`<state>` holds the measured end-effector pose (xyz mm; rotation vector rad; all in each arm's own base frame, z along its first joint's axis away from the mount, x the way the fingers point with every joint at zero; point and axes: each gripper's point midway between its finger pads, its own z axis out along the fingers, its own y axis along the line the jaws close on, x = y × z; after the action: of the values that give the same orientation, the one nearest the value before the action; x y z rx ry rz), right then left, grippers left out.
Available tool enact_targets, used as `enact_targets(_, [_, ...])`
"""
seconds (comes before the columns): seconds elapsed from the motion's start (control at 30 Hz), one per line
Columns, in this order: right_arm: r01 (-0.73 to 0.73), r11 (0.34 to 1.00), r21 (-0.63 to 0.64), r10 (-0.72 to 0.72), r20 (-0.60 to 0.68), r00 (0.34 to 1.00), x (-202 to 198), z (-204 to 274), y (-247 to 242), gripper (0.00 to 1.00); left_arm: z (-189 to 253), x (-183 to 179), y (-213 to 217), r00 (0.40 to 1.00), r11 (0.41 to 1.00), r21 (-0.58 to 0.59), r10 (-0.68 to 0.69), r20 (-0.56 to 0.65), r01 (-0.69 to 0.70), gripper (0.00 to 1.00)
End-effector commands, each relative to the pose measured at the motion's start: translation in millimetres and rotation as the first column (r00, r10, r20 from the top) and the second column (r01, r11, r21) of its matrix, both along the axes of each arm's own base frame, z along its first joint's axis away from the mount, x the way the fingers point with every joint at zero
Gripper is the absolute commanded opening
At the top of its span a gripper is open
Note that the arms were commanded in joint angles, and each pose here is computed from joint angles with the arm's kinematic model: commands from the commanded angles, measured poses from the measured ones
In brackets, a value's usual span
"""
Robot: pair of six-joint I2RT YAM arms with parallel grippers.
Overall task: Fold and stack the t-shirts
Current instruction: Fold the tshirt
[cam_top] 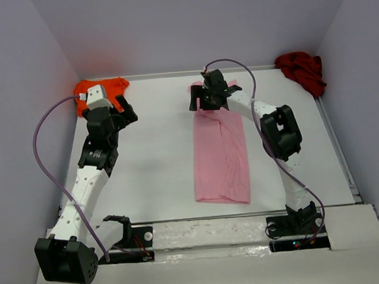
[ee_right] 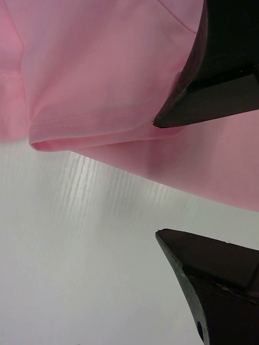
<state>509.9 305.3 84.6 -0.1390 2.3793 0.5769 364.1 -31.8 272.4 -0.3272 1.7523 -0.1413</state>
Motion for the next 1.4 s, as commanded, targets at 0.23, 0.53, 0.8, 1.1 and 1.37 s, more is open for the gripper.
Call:
enact_targets(0.23, [-0.049,0.999,-0.016,0.048,-0.003,0.999,-23.1,-9.0,20.2,0.81,28.2,3.7,-0.4,0.997,1.0,-0.022,-0.003,0.079,0.005,0.99])
enact_targets(0.53, [-0.013,0.997,-0.075,0.02,0.096,0.995,-10.4,25.8,7.3,0.82,27.4,3.6,-1.9,0.997,1.0,-0.024,-0.009,0.077,0.011,0.99])
enact_targets(0.8, [0.044,0.996,-0.083,-0.029,0.165,0.986,5.4,63.0,-15.6,0.82,27.4,3.6,-2.4,0.997,1.0,-0.024,-0.012,0.077,0.014,0.99])
enact_targets(1.1, [0.108,0.99,-0.089,-0.093,0.155,0.984,17.9,60.1,-49.5,0.82,27.5,4.3,-3.3,0.997,1.0,-0.025,-0.016,0.077,0.018,0.99])
enact_targets(1.37, [0.112,0.988,-0.102,-0.105,0.07,0.992,11.7,20.8,-53.6,0.82,27.7,4.7,-2.8,0.997,1.0,-0.025,-0.015,0.077,0.017,0.99])
